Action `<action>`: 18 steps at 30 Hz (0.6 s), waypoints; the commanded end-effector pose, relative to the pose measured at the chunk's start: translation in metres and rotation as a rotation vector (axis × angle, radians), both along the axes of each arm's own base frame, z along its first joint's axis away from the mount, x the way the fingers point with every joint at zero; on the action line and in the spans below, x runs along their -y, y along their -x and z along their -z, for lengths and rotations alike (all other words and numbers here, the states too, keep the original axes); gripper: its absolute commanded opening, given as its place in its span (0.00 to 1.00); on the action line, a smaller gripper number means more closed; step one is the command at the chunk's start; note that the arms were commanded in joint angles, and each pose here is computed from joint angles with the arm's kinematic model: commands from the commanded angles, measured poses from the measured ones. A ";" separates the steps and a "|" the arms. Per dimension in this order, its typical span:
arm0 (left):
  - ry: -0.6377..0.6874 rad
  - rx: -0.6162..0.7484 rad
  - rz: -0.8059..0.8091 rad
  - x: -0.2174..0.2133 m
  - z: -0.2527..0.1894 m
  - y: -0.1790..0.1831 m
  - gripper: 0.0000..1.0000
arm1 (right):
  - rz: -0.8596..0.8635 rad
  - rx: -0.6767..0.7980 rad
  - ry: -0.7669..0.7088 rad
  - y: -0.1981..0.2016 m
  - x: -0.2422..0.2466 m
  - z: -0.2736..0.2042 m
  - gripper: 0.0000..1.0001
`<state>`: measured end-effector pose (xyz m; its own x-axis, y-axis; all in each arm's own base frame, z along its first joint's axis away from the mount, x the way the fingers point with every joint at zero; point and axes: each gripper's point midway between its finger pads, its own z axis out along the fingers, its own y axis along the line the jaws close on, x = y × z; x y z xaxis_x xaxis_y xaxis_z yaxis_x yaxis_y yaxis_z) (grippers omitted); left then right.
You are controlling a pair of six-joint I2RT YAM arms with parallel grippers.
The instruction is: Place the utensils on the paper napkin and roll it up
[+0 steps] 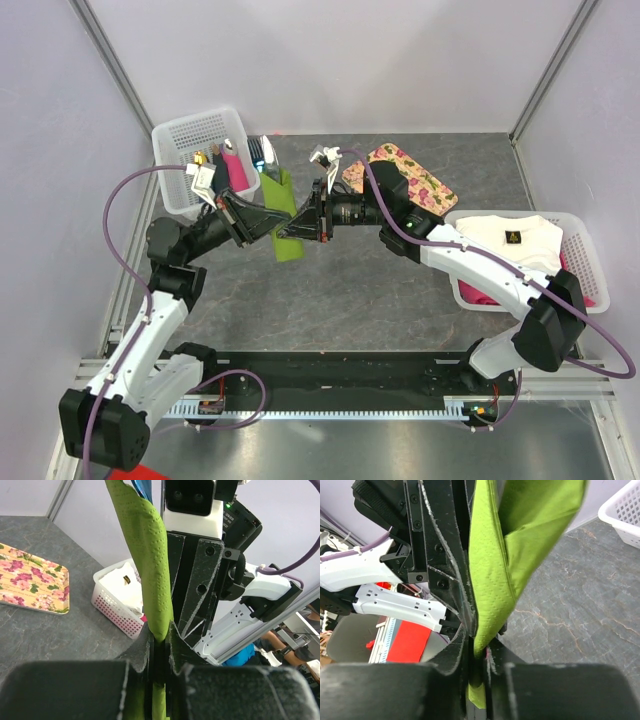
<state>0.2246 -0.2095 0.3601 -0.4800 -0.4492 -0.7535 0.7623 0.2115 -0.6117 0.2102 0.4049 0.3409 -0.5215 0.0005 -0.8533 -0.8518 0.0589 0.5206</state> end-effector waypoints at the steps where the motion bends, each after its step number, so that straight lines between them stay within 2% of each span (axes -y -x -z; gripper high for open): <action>1: 0.015 -0.031 -0.040 -0.006 -0.002 -0.015 0.02 | 0.011 0.125 -0.077 -0.002 0.003 -0.034 0.22; 2: 0.013 -0.031 -0.045 -0.008 -0.003 -0.017 0.02 | 0.020 0.108 -0.073 -0.004 0.003 -0.034 0.40; 4: 0.004 -0.025 -0.072 -0.012 -0.005 -0.027 0.02 | 0.033 0.085 -0.060 -0.010 0.006 -0.031 0.52; 5: -0.002 -0.028 -0.081 -0.014 -0.005 -0.031 0.02 | 0.039 0.077 -0.056 -0.012 0.008 -0.030 0.67; 9: -0.053 -0.016 -0.147 -0.024 -0.009 -0.056 0.02 | 0.102 0.055 -0.028 -0.031 0.018 -0.026 0.92; 11: -0.067 -0.054 -0.174 -0.030 -0.002 -0.072 0.02 | 0.134 0.041 -0.011 -0.043 0.025 -0.020 0.98; 12: -0.075 -0.037 -0.185 -0.032 -0.008 -0.077 0.02 | 0.147 0.026 0.006 -0.047 0.028 -0.016 0.98; 14: -0.112 -0.096 -0.245 -0.042 0.005 -0.100 0.02 | 0.177 0.007 0.019 -0.058 0.036 -0.011 0.98; 15: -0.146 -0.046 -0.282 -0.048 -0.002 -0.110 0.02 | 0.192 -0.005 0.029 -0.064 0.041 -0.008 0.98; 18: -0.225 -0.062 -0.417 -0.076 0.010 -0.150 0.02 | 0.207 0.001 0.050 -0.068 0.047 -0.003 0.98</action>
